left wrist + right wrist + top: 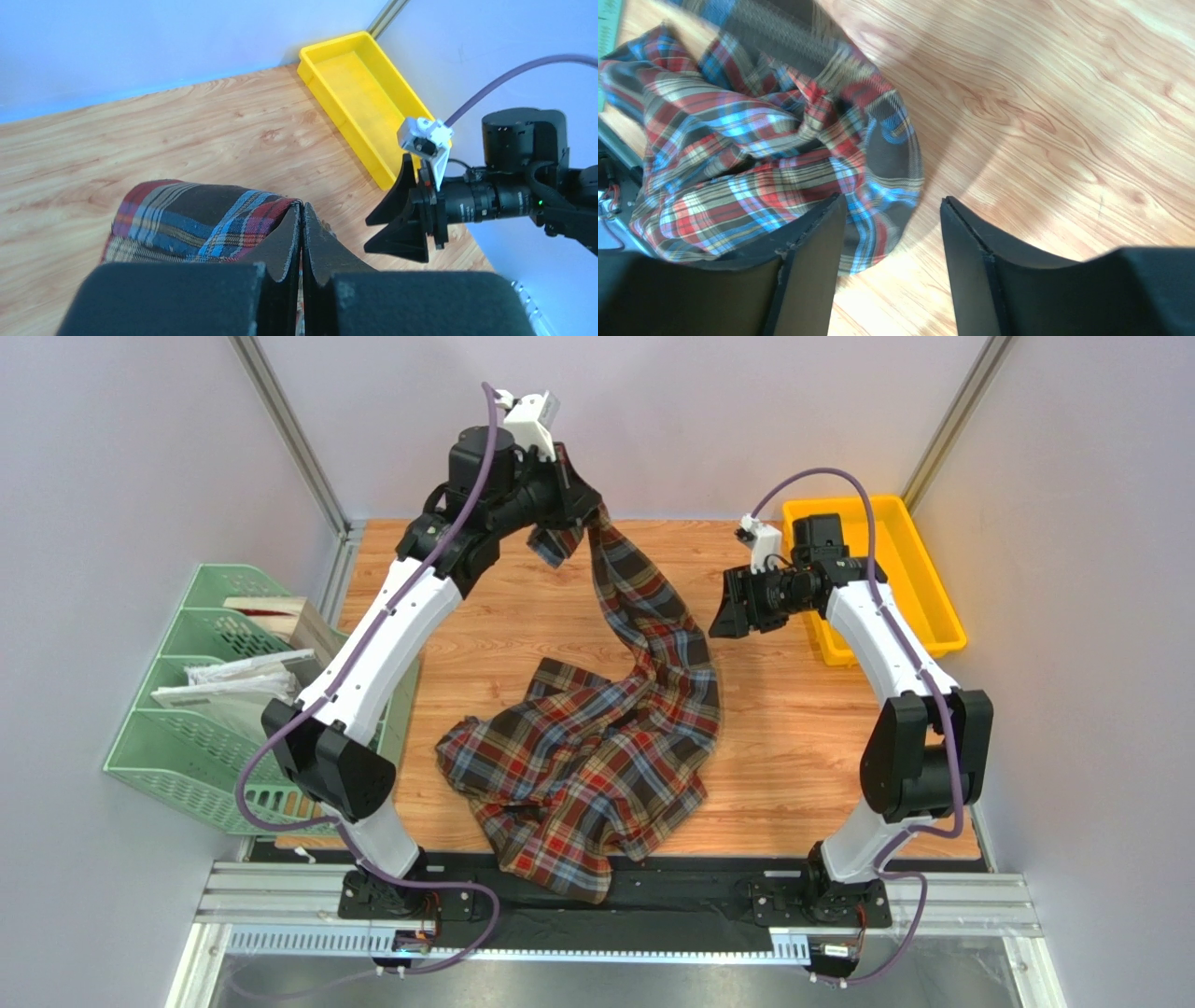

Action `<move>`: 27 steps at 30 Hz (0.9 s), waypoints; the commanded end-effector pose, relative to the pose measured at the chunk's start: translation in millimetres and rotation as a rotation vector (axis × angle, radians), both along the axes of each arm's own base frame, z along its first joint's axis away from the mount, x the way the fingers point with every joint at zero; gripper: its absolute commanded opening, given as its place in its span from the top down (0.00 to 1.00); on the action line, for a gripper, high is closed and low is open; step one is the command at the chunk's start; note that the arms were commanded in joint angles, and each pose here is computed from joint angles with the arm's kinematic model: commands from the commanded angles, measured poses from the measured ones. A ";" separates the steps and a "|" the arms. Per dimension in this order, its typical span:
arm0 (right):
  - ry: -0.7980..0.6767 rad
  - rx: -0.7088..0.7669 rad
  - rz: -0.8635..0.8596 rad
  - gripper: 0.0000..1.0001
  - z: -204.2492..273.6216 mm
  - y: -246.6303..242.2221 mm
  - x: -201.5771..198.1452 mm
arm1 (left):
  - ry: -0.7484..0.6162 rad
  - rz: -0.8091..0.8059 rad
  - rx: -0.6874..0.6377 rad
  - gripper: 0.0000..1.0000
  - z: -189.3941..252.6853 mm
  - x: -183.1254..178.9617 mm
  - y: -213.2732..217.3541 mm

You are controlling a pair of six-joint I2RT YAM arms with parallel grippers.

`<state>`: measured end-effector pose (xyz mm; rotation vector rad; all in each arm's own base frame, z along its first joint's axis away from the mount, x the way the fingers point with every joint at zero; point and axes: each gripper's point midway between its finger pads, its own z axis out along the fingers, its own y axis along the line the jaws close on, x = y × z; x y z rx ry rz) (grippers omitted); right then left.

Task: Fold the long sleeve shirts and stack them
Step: Flatten the shirt out

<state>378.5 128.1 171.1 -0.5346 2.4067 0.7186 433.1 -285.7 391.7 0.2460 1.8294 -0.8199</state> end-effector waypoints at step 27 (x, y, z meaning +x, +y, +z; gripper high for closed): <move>-0.423 -0.058 0.430 0.42 -6.9 53.2 21.3 | -0.047 -0.069 0.149 1.00 25.0 -36.7 18.6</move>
